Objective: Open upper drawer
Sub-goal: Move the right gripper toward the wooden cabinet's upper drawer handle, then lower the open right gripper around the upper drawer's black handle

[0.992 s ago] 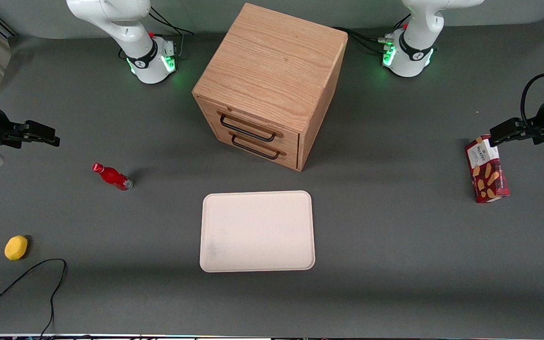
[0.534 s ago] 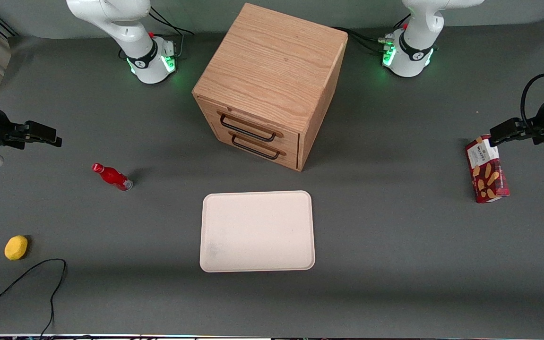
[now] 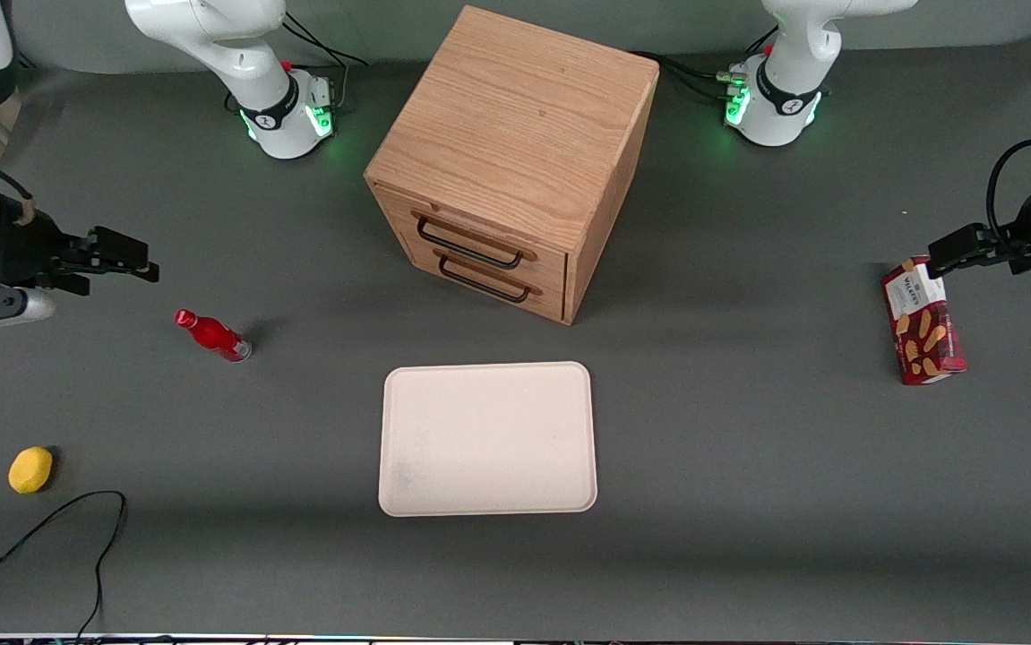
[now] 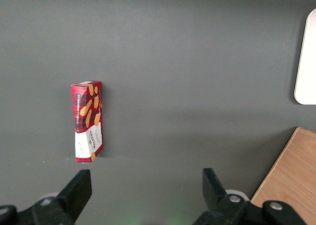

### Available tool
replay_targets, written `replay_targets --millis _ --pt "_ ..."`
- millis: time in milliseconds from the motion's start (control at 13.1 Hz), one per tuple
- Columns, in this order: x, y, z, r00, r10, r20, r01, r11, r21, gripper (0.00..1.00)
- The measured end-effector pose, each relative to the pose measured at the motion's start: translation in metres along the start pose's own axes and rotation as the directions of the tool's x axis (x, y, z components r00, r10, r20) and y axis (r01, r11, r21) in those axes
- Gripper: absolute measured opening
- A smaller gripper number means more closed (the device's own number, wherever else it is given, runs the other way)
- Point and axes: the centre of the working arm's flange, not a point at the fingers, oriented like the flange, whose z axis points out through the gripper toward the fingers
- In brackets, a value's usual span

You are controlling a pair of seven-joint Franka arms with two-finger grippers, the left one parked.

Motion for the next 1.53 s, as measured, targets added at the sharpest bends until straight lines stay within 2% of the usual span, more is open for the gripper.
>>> replay_targets --millis 153,381,458,686,992,1068,1220,1525 --pt "0.012 -0.019 0.01 0.999 -0.035 0.012 0.035 0.999 0.009 1.0" --pt "0.032 -0.047 0.036 0.994 -0.105 0.035 0.102 0.992 0.075 1.0" --pt "0.037 -0.054 0.044 0.985 -0.167 0.038 0.163 0.982 0.092 1.0" --pt "0.045 -0.087 0.052 0.939 -0.342 0.027 0.337 0.934 0.116 1.0" --pt "0.049 -0.148 0.066 0.876 -0.483 0.021 0.476 0.869 0.136 1.0" --pt "0.053 -0.158 0.075 0.854 -0.519 0.028 0.511 0.848 0.145 1.0" --pt "0.06 -0.173 0.097 0.785 -0.619 0.035 0.606 0.778 0.167 1.0" --pt "0.063 -0.203 0.122 0.671 -0.741 0.026 0.72 0.66 0.215 1.0"
